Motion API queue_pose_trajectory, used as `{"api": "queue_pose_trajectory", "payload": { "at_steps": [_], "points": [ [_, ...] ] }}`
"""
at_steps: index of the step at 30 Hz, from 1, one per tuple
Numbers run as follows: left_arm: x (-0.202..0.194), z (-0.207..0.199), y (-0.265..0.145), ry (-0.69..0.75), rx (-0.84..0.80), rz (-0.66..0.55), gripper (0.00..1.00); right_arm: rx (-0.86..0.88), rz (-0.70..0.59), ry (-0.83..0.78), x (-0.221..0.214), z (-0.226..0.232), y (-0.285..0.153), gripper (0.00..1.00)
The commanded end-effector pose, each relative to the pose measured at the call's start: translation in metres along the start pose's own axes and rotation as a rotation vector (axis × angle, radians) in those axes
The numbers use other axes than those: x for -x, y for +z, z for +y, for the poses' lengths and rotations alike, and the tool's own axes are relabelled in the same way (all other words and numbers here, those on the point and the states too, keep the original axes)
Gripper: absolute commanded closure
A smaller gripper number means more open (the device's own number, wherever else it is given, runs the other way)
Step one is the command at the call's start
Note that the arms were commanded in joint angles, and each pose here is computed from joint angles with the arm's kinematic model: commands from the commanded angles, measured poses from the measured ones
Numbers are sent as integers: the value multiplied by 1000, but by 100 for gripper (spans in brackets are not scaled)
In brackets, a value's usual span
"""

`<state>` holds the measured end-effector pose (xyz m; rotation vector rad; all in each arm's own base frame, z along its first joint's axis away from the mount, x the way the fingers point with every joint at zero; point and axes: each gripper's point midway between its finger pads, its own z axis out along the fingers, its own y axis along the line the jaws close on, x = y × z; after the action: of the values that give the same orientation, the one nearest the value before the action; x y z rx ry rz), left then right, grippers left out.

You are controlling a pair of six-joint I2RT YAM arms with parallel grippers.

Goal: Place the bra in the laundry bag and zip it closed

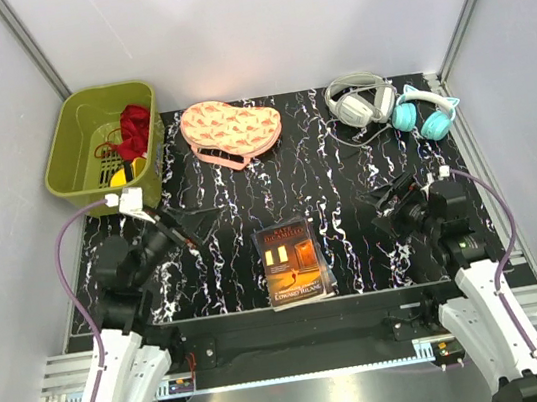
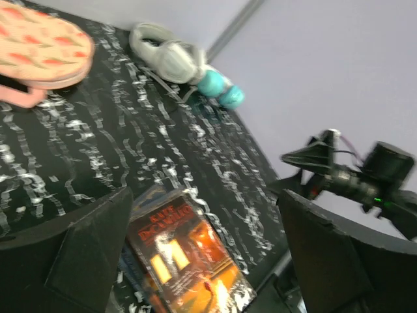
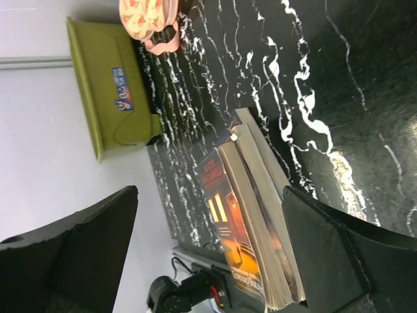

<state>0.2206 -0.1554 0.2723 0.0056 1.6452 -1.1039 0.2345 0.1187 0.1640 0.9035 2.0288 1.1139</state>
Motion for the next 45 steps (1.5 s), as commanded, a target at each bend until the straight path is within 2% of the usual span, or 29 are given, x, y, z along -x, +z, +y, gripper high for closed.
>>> {"api": "queue_pose_trajectory", "payload": {
  "at_steps": [1,3,4,7,10,12,13,14,15,16,17,21,24,25,27,29,30,31,33,34,36,37,39,40,44,45],
  "points": [
    [17,26,-1,66,189,-11,1,-67,-44,-105,15,1,-2,0],
    [24,34,-1,51,246,-43,1,-87,-30,-127,16,1,-1,0],
    [38,46,-3,29,332,-111,1,-110,-17,-138,15,-3,-2,0],
    [49,73,-15,-102,528,-191,1,-159,-4,-137,15,-8,-4,0],
    [47,93,-25,-189,687,-195,1,-173,12,-132,13,-5,-8,0],
    [35,106,-31,-255,789,-144,1,-140,44,-149,9,6,-11,0],
    [41,97,-28,-258,779,-122,1,-137,62,-179,8,8,-13,0],
    [32,99,-25,-245,783,-38,1,-122,78,-203,5,12,-15,0],
    [32,93,-23,-125,739,45,1,-95,97,-225,4,20,-18,0],
    [38,70,-13,-79,627,99,1,-102,107,-234,2,20,-21,0],
    [36,74,-12,-69,648,132,1,-97,104,-236,3,23,-22,0],
    [49,74,3,-77,629,139,1,-49,159,-228,-7,34,-26,0],
    [68,68,29,-20,573,169,1,-29,223,-262,-13,38,-27,0],
    [66,79,41,-24,587,209,1,-44,244,-264,-16,35,-29,0],
    [87,78,59,8,579,197,1,-53,253,-310,-13,39,-31,0],
    [86,101,86,19,632,239,1,-71,253,-335,-11,44,-37,0],
    [101,99,100,56,631,221,1,-75,254,-361,-9,45,-39,0],
    [85,124,118,61,695,271,1,-89,255,-365,-9,44,-42,0],
    [93,130,148,86,710,265,6,-87,226,-404,-2,53,-46,0],
    [73,155,165,66,743,320,8,-94,223,-413,-1,53,-47,0],
    [73,164,191,21,740,314,12,-105,208,-443,6,56,-47,0],
    [52,185,205,-16,754,364,14,-110,207,-449,8,57,-45,0],
    [48,185,228,-72,725,360,16,-117,218,-472,12,59,-40,0],
    [31,200,235,-101,753,382,15,-124,222,-476,14,60,-37,0],
    [11,223,257,-219,838,334,15,-142,226,-489,26,66,-24,0],
    [15,233,259,-216,885,291,17,-151,237,-486,27,65,-20,0]
  ]
}}
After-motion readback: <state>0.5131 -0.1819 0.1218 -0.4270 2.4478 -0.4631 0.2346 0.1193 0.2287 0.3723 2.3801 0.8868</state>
